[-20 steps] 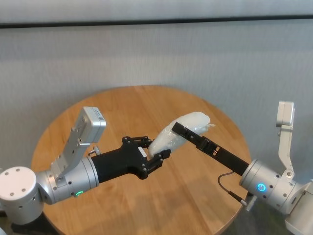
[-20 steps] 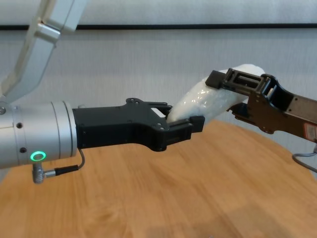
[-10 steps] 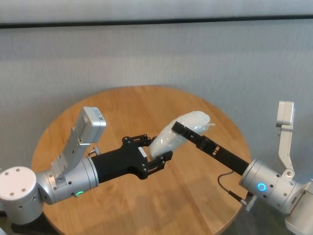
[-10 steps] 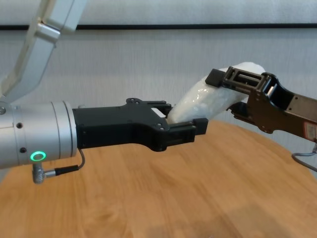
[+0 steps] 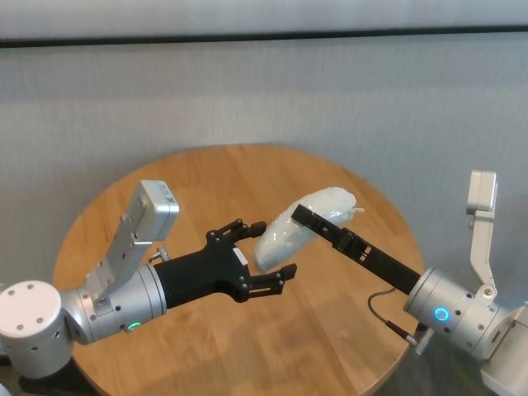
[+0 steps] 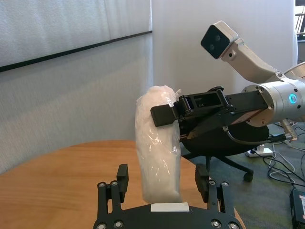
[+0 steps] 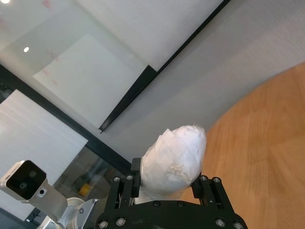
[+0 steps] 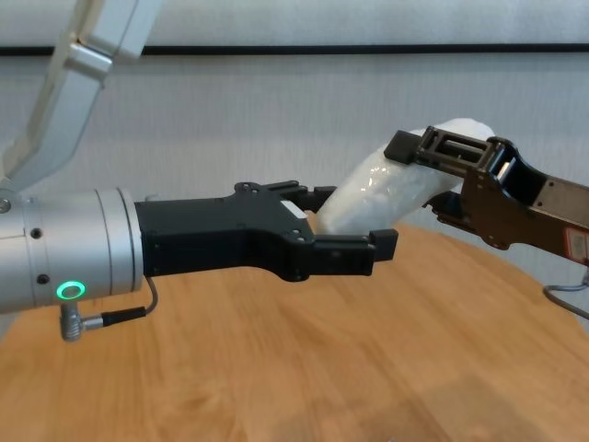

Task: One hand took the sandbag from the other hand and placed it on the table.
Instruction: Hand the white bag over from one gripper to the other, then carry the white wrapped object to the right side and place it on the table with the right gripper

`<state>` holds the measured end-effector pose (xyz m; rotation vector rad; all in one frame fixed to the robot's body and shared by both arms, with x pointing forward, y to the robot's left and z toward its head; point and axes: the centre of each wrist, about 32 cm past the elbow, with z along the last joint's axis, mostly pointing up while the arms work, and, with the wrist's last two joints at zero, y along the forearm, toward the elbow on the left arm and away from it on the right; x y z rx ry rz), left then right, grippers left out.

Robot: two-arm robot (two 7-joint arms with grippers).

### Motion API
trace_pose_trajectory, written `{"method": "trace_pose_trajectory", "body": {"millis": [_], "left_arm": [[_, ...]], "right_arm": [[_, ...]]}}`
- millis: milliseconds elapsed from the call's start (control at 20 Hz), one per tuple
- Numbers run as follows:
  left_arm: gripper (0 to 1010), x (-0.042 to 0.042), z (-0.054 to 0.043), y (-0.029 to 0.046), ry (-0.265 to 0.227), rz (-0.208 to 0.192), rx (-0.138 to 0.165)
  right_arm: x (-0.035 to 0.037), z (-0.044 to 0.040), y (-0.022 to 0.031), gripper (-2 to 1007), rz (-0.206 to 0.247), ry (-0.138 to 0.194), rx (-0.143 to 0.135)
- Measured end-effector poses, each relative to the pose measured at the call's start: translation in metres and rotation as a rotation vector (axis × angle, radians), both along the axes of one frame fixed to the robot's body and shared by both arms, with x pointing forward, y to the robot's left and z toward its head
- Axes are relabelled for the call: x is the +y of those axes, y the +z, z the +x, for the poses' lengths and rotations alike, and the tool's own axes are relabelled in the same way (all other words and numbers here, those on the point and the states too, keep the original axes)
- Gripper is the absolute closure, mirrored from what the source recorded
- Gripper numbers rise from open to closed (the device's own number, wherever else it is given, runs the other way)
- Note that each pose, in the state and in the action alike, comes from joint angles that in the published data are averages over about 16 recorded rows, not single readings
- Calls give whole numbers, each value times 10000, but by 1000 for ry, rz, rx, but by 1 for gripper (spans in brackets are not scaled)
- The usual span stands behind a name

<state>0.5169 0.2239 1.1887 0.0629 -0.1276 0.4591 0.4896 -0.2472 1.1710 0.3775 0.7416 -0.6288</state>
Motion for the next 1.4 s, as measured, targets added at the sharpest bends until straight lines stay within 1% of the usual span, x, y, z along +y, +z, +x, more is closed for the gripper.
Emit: {"method": "trace_pose_trajectory", "body": {"millis": [150,350,600,1000,1200,1400], "left_arm": [[82,0,0,0,0,0,0],[29,0,0,0,0,0,0],[9,0,0,0,0,0,0],[9,0,-1,0,6,1,0],[9,4,-22,0,41,1,7],[9,13,-60,1,110,-2,27]], "right_arm": [[-13,8,-3,418,-3,-6,0],[-39,26,-9,418,-9,-16,-2],[-92,57,-20,418,-23,-34,-6],[-205,103,-36,419,-49,-71,-9],[-263,115,-41,419,-61,-88,-9],[-310,119,-43,419,-69,-101,-10]]}}
